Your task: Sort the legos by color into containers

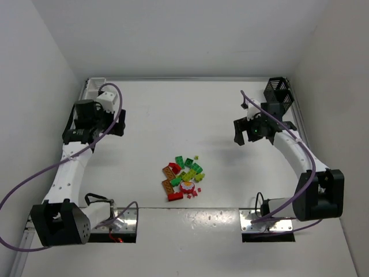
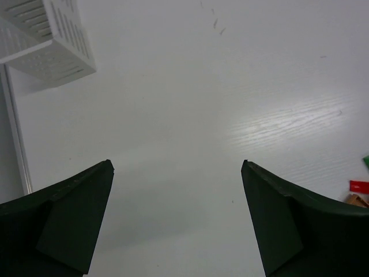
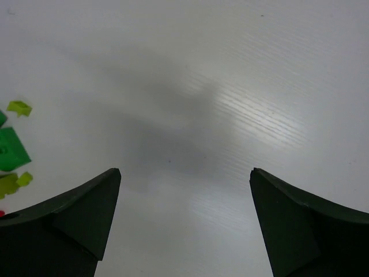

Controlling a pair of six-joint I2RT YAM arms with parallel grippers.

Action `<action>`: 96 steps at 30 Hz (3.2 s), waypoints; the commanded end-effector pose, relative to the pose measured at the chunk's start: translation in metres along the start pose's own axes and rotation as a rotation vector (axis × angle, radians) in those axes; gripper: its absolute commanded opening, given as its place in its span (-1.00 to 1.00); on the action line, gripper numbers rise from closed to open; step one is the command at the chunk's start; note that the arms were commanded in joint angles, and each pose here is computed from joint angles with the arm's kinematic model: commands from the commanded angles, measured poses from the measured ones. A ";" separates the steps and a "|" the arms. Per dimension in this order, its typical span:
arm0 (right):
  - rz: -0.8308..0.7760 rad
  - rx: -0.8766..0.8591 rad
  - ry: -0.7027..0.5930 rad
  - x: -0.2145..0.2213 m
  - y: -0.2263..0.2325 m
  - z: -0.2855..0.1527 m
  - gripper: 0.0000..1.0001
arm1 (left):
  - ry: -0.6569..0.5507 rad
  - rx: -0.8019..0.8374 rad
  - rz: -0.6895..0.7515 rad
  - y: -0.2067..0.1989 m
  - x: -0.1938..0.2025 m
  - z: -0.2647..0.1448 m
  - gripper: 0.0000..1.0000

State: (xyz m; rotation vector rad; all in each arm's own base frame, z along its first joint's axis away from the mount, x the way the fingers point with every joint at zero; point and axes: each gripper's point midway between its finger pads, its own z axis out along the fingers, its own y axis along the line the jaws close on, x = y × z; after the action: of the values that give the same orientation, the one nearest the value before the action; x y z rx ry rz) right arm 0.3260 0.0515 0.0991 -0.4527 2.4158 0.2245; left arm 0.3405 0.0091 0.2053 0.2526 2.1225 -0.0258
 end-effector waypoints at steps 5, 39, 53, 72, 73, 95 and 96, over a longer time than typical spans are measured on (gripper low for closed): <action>-0.135 -0.309 -0.044 -0.005 0.073 -0.009 0.46 | -0.025 0.061 0.126 -0.029 -0.001 -0.008 0.98; -1.017 -0.510 0.162 0.092 0.297 0.017 0.37 | 0.018 0.057 0.063 -0.028 -0.018 -0.006 0.98; -1.028 -0.520 0.230 0.110 0.310 0.030 0.35 | 0.047 0.048 0.058 -0.024 -0.005 -0.003 0.98; -0.927 -0.474 0.194 0.085 0.308 0.016 -0.94 | 0.063 0.027 0.055 -0.017 0.008 0.000 0.98; -0.914 -0.470 0.174 0.077 0.306 0.013 -0.94 | 0.054 0.025 0.057 -0.017 0.006 -0.003 0.98; -0.038 0.139 -0.066 -0.163 -0.119 -0.005 -1.00 | 0.005 0.040 0.021 -0.020 -0.034 0.005 0.98; -0.021 0.169 -0.055 -0.163 -0.135 -0.002 -1.00 | 0.005 0.040 0.021 -0.020 -0.034 0.005 0.98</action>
State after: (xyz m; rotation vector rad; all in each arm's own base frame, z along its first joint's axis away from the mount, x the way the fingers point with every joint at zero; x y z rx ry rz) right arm 0.4827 -0.0004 0.1869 -0.4358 2.3426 0.0266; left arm 0.3482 -0.0139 0.2078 0.3182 2.1859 -0.0524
